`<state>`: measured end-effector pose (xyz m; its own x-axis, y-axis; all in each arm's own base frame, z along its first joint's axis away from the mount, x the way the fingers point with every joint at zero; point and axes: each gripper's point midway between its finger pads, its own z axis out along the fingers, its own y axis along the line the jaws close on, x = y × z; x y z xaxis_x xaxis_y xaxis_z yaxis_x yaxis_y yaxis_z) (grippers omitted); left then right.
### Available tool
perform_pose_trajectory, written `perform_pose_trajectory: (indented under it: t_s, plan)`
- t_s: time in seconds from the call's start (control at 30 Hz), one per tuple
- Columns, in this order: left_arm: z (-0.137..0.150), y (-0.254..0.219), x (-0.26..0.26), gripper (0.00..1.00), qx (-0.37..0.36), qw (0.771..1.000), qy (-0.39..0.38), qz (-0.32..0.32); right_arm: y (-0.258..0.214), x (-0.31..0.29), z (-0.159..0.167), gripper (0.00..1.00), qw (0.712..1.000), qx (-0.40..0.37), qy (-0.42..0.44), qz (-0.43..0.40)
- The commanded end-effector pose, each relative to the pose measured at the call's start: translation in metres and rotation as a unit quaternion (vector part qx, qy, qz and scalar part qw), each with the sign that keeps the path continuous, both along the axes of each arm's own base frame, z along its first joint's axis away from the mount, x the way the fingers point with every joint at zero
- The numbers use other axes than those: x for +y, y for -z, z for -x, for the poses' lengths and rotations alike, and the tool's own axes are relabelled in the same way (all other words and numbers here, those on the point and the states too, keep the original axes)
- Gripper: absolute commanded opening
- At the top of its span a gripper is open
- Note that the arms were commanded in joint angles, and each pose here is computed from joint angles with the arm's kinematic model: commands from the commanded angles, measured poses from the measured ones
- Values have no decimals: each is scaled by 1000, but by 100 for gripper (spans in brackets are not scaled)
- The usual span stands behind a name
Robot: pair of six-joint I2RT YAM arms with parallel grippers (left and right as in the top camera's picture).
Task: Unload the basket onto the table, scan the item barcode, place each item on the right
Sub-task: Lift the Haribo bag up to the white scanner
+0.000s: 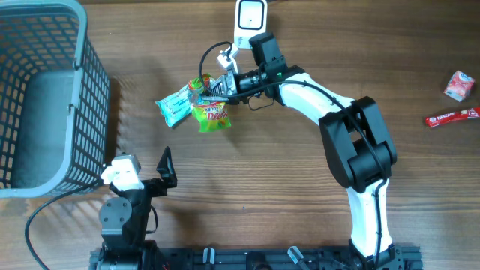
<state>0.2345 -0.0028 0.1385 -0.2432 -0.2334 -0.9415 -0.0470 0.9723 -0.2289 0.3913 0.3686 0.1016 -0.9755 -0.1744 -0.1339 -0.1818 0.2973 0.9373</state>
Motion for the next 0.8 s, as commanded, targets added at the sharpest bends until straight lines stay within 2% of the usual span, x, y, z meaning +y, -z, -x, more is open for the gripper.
perform_pose_trajectory:
  t_s: [0.0,0.1,0.17,0.3,0.37,0.5,0.6,0.77]
  plan:
    - [0,1,-1,100,-1,1000,3,2,-1,-12,-40,5,991,46,111,57]
    - [0,1,-1,100,-1,1000,4,2,-19,-19,-75,5,978,24,184,99]
    - [0,1,-1,100,-1,1000,4,2,-36,-30,-106,5,958,0,255,132]
    - [0,1,-1,100,-1,1000,3,2,-75,-44,-151,5,921,-24,370,118]
    - [0,1,-1,100,-1,1000,3,2,-78,-51,-162,5,906,-21,407,112]
    - [0,1,-1,100,-1,1000,3,2,-77,-59,-197,5,881,2,470,52]
    - [0,1,-1,100,-1,1000,3,2,-64,-60,-219,5,881,35,472,8]
    - [0,1,-1,100,-1,1000,3,2,-23,-75,-243,5,859,75,507,23]
